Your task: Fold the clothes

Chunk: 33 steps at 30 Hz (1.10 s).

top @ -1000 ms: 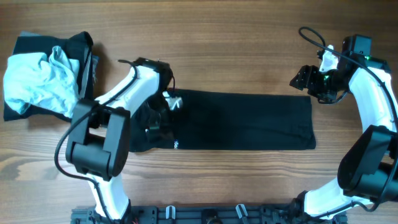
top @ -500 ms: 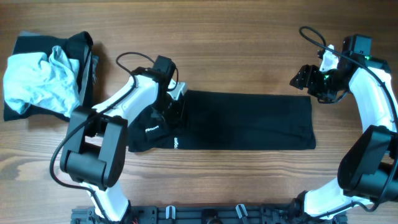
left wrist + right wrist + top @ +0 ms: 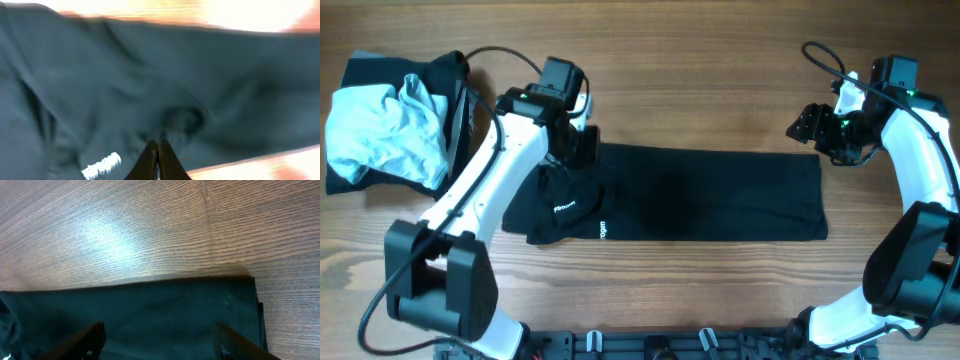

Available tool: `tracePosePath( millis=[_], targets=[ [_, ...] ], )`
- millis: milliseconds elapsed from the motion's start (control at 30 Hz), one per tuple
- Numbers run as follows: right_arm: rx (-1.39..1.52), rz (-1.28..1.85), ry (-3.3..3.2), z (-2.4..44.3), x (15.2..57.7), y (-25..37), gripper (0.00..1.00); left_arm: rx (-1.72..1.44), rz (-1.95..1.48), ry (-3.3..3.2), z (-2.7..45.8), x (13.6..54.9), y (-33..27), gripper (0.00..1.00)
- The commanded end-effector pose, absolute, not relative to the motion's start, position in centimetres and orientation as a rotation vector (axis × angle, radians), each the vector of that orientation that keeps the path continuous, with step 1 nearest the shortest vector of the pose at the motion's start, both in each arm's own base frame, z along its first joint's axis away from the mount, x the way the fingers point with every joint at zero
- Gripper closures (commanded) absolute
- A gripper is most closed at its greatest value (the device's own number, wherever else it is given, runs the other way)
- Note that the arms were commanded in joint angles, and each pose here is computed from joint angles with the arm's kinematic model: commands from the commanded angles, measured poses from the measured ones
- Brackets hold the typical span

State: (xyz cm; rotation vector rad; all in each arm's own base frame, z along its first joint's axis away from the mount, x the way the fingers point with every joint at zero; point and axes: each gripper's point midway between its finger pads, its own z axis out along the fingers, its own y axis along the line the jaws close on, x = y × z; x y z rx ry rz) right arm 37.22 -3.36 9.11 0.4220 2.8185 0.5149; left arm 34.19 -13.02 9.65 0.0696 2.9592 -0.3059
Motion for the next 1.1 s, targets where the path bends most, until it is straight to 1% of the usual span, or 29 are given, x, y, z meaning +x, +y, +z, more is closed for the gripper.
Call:
tracePosePath(
  millis=[0,67,100,167,233,300,333,400,467,500,600,633,733,800,967,1067],
  targets=[
    [0.433,0.538,2.787,10.2,37.3,-3.1,0.27,-0.006,-0.208,2.994,5.3,35.6,-11.6,0.96],
    [0.448,0.541,2.786,10.2,37.3,-3.1,0.27,-0.004,-0.224,3.032,3.5,35.4,-11.9,0.96],
    [0.450,0.540,2.785,10.2,37.4,-3.2,0.27,0.014,-0.289,3.073,2.2,34.9,-12.6,0.96],
    [0.449,0.540,2.784,10.2,37.4,-3.2,0.28,0.092,-0.523,3.142,1.2,33.2,-15.4,0.96],
    [0.450,0.540,2.786,10.2,37.3,-3.2,0.28,0.116,-0.734,3.233,1.7,30.1,-17.8,0.96],
    [0.451,0.541,2.790,10.2,37.2,-3.1,0.28,0.238,-0.888,3.363,4.1,25.3,-18.8,0.96],
    [0.448,0.540,2.787,10.2,37.3,-3.2,0.28,0.310,-0.844,3.425,5.1,23.4,-18.0,0.96],
    [0.445,0.538,2.782,10.2,37.4,-3.2,0.28,0.307,-0.732,3.479,5.8,22.5,-16.4,0.96],
    [0.443,0.537,2.778,10.3,37.5,-3.2,0.27,0.248,-0.701,3.468,6.7,22.9,-15.1,0.96],
    [0.443,0.536,2.776,10.3,37.6,-3.2,0.27,0.182,-0.714,3.429,7.4,23.9,-14.4,0.96],
    [0.442,0.536,2.775,10.3,37.6,-3.2,0.27,0.019,-0.720,3.261,8.5,27.7,-12.5,0.96],
    [0.443,0.536,2.777,10.3,37.6,-3.2,0.27,0.025,-0.711,3.160,8.6,29.9,-12.2,0.96],
    [0.448,0.540,2.790,10.2,37.2,-3.1,0.27,0.009,-0.473,3.102,6.7,32.2,-10.2,0.96],
    [0.430,0.545,2.813,10.1,36.7,-3.0,0.27,-0.036,-0.359,3.103,4.5,32.4,-9.1,0.96],
    [0.385,0.570,2.897,9.7,34.6,-2.4,0.27,-0.282,-0.263,3.178,-0.7,29.0,-7.1,0.96],
    [0.400,0.579,2.918,9.7,34.1,-2.2,0.27,-0.407,-0.189,3.102,-2.7,29.4,-5.8,0.96]
  ],
)
